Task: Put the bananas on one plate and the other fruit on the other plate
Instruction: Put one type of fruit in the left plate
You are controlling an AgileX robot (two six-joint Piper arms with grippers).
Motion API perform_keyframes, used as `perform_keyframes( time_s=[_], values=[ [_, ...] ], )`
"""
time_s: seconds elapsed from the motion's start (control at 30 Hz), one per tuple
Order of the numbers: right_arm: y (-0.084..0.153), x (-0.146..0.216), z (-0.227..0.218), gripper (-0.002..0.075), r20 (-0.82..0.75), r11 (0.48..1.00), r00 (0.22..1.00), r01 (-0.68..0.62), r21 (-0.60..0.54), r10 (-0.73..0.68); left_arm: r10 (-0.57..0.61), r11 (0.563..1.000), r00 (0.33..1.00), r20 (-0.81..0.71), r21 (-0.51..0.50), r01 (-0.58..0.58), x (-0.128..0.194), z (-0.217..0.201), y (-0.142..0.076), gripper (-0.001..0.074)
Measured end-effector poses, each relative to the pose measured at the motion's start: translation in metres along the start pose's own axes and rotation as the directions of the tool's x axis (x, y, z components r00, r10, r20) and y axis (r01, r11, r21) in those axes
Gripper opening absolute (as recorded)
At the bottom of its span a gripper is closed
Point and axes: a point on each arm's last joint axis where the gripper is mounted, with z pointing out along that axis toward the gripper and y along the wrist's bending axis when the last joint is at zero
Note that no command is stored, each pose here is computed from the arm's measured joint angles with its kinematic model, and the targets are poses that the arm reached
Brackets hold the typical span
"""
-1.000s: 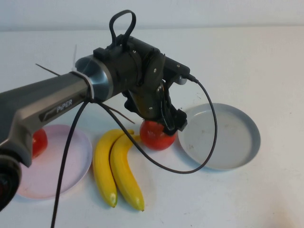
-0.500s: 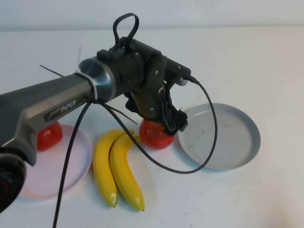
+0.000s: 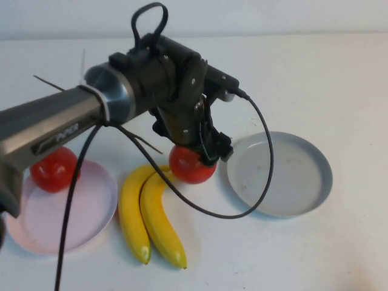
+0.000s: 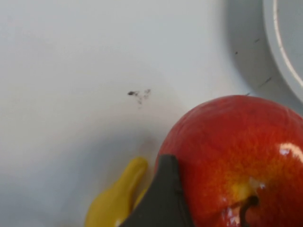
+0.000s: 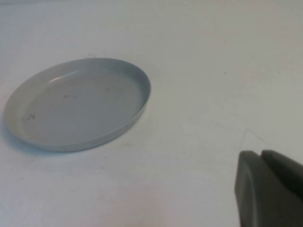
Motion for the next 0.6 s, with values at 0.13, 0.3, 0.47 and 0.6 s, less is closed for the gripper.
perform_keyframes(
  time_s=[0.13,0.3,0.47,0.6],
  values=[
    [0.0,0.0,0.0,-0.0015,0.0,1.0,1.0,0.0,0.0,0.0,-0.009,1.0,0.999,0.038,-0.029,0.011,0.005,-0.05,0.006,0.0572],
    [0.0,0.0,0.0,-0.0016,0.0,1.0,1.0,0.0,0.0,0.0,-0.114,0.991,0.993,-0.001,-0.073,0.114,0.03,-0.1,0.022,0.0572],
    [0.0,0.0,0.0,-0.0016,0.0,1.0,1.0,0.0,0.0,0.0,-0.219,0.971,0.969,-0.113,-0.121,0.205,0.071,-0.093,0.045,0.0572],
    [0.0,0.0,0.0,-0.0016,0.0,1.0,1.0,0.0,0.0,0.0,-0.267,0.959,0.939,-0.216,-0.153,0.238,0.107,-0.073,0.055,0.0572]
  ],
)
